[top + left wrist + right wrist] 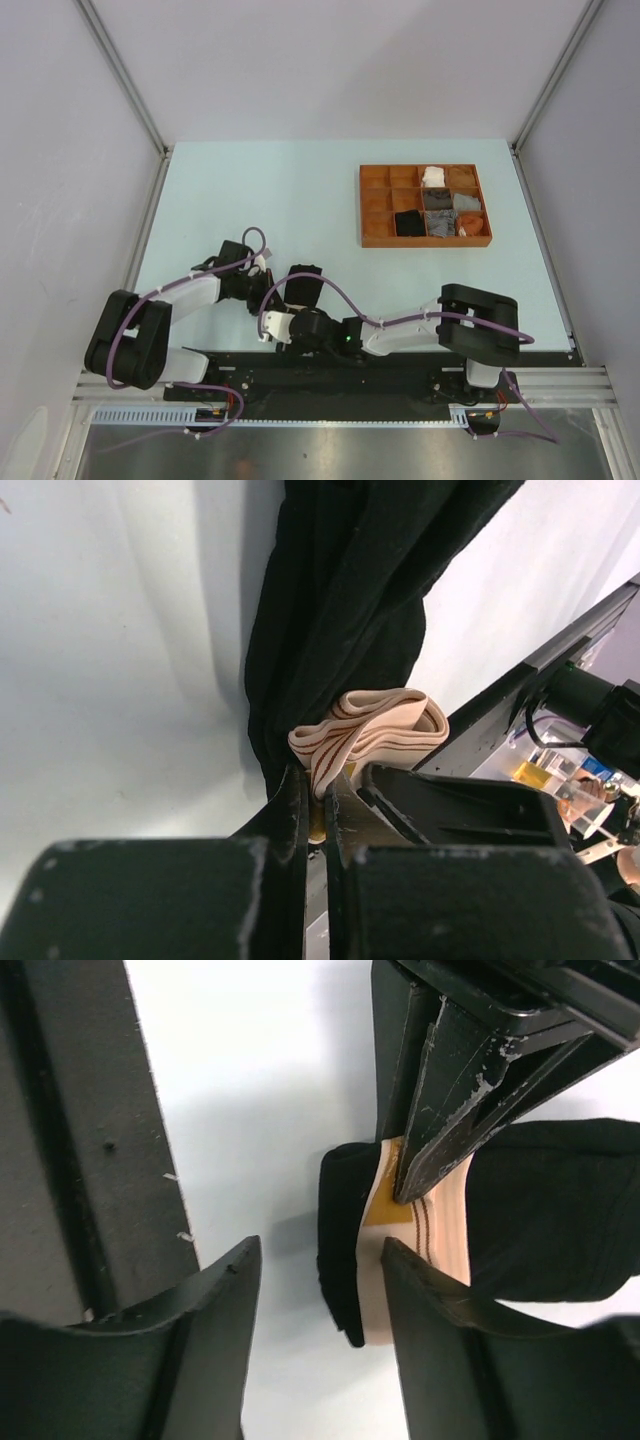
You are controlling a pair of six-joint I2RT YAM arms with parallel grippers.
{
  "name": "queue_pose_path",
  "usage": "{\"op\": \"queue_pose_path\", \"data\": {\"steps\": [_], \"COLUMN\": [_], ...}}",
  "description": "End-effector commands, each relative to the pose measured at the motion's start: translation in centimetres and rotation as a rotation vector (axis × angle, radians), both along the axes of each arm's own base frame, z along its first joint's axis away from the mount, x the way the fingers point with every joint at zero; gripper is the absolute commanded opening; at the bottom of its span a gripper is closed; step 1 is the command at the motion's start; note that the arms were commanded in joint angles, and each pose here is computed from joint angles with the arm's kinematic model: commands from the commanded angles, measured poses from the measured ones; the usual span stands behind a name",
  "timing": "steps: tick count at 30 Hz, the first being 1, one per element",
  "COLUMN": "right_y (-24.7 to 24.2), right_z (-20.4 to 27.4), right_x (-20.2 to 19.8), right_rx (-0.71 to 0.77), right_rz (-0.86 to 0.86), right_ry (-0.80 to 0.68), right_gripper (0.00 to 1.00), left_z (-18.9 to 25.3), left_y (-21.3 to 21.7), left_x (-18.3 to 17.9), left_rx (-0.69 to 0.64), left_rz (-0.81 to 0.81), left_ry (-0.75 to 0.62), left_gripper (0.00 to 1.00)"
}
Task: Roll the underwear
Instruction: Roll the underwear to the center of the board.
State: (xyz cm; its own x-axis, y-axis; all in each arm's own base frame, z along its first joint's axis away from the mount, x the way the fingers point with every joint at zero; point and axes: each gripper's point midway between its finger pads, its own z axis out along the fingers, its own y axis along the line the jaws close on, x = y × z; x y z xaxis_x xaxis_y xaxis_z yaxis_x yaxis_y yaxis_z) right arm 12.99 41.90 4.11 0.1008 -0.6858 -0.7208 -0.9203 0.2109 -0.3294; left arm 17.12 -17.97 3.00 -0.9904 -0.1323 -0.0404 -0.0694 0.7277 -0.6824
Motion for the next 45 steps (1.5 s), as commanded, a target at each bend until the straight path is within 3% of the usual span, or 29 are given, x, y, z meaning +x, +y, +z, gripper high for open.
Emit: {"op": "queue_pose_path", "data": {"steps": [1, 11, 17, 18, 21, 23, 24, 25, 27, 28, 31, 40, 45], "right_y": [1.1, -0.2, -0.8, -0.6, -0.6, -1.0, -0.7, -0.6, -1.3, -1.0, -1.9, -1.6, -1.5], "right_z": [0.4, -2.5, -4.1, -4.2, -4.7, -4.8, -4.7, -4.2, -4.4, -3.3, -2.7, 1.4, 2.5], "right_x": [1.5, 3.8, 3.7, 3.4, 2.3, 1.4, 0.8, 0.5, -0.7, -0.9, -2.4, -2.2, -0.7], "right_rx": [0.048, -0.031, -0.067, -0.065, -0.084, -0.114, -0.108, -0.105, -0.129, -0.106, -0.113, -0.009, 0.039], "right_rz": [-0.017, -0.072, -0.070, -0.055, -0.010, 0.015, 0.031, 0.036, 0.039, 0.039, 0.033, 0.022, 0.033], "right_ry": [-0.070, -0.097, -0.065, -0.047, 0.004, 0.046, 0.089, 0.109, 0.201, 0.229, 0.374, 0.586, 0.687], "right_gripper": [0.54, 0.39, 0.21, 0.13, 0.00, 0.00, 0.00, 0.00, 0.00, 0.00, 0.00, 0.00, 0.00], "left_z": [1.0, 1.1, 1.1, 1.3, 1.5, 1.9, 2.0, 2.2, 2.6, 2.9, 3.5, 2.8, 3.9], "left_y": [-0.2, -0.3, -0.5, -0.6, -0.7, -0.9, -0.8, -0.7, -0.5, -0.3, 0.3, 3.3, 5.5], "left_x": [0.1, -0.4, -0.6, -0.6, -0.5, -0.2, 0.2, 0.7, 1.5, 2.1, 3.4, 5.2, 5.9], "left_rx": [-0.026, -0.031, -0.053, -0.062, -0.071, -0.082, -0.066, -0.057, -0.040, -0.023, 0.006, 0.162, 0.217], "left_rz": [-0.038, -0.078, -0.087, -0.089, -0.094, -0.097, -0.089, -0.078, -0.054, -0.028, 0.034, 0.218, 0.340], "left_ry": [-0.002, 0.020, 0.029, 0.027, 0.019, -0.004, -0.027, -0.047, -0.085, -0.111, -0.166, -0.270, -0.434], "left_gripper": [0.00, 0.00, 0.00, 0.00, 0.00, 0.02, 0.08, 0.23, 0.36, 0.51, 0.71, 0.78, 0.78]}}
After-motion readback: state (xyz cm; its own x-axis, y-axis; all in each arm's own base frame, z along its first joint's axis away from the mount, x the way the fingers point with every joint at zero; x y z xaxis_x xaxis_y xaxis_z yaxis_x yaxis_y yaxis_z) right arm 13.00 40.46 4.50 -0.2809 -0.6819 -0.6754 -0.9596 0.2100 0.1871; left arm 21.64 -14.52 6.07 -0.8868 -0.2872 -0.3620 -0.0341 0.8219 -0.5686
